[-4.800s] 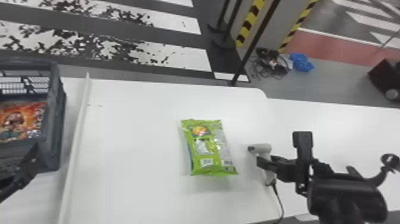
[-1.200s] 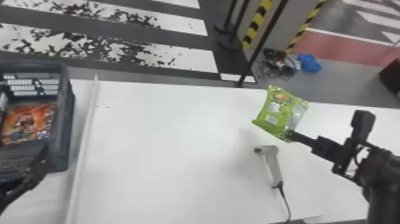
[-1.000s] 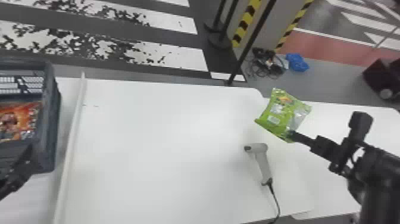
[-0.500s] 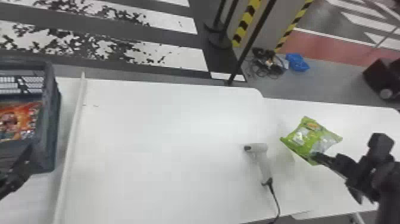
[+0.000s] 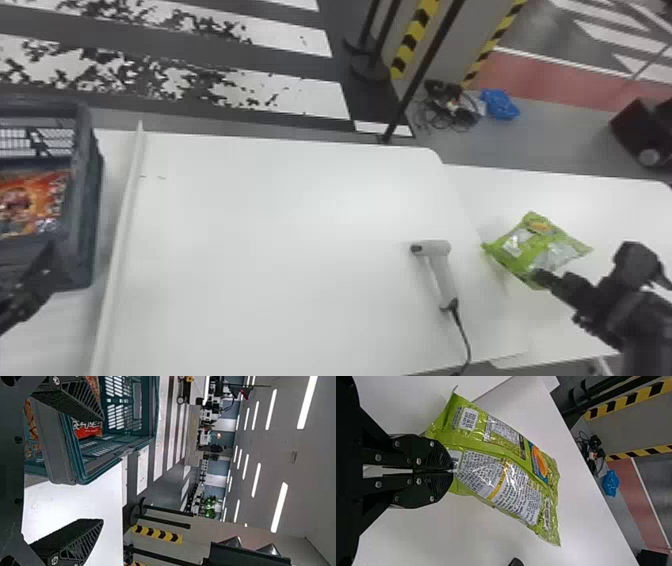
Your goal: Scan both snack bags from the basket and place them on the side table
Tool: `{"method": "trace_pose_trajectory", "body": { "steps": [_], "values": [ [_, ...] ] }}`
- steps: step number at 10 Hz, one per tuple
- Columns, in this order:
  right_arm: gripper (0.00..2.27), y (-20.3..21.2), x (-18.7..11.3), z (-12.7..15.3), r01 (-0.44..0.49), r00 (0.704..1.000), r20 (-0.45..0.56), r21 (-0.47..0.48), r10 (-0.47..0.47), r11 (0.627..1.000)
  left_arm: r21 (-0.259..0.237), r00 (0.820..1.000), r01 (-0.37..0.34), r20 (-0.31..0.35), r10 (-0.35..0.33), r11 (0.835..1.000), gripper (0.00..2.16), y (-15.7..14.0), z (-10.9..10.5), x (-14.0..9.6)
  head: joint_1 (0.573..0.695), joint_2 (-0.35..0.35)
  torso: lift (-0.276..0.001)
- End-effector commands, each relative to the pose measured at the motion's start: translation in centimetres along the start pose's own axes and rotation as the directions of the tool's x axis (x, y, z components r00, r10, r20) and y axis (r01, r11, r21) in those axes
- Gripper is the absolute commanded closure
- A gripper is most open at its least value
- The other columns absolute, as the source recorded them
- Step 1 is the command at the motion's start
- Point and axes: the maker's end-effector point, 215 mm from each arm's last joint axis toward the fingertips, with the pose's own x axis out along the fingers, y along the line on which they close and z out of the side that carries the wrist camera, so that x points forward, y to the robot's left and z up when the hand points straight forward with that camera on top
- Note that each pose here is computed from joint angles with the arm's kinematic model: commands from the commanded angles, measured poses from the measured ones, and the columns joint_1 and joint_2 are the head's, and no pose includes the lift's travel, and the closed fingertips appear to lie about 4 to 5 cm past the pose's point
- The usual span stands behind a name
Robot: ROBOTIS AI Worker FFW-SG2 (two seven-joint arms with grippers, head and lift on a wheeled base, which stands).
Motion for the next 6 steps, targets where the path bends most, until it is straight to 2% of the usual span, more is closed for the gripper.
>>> {"method": "trace_pose_trajectory", "body": {
  "steps": [1,4,6],
  "values": [
    [0.0,-0.6,0.5,0.2,0.017,0.999,0.036,0.013,-0.017,1.0,-0.001,1.0,-0.001,0.0,0.001,1.0,0.09,0.0,0.0,0.0,0.695,-0.35,-0.075],
    [0.04,0.2,-0.7,1.5,-0.012,0.992,0.13,0.048,0.006,0.999,-0.001,1.0,-0.002,0.003,0.002,1.0,0.09,-0.1,0.2,-0.1,0.695,-0.35,-0.075],
    [0.04,3.7,-3.2,2.5,-0.083,0.975,0.209,0.026,0.076,0.996,0.0,1.0,0.0,0.007,0.0,1.0,0.09,-0.2,0.5,-0.2,0.695,-0.35,-0.075]
  ]
}}
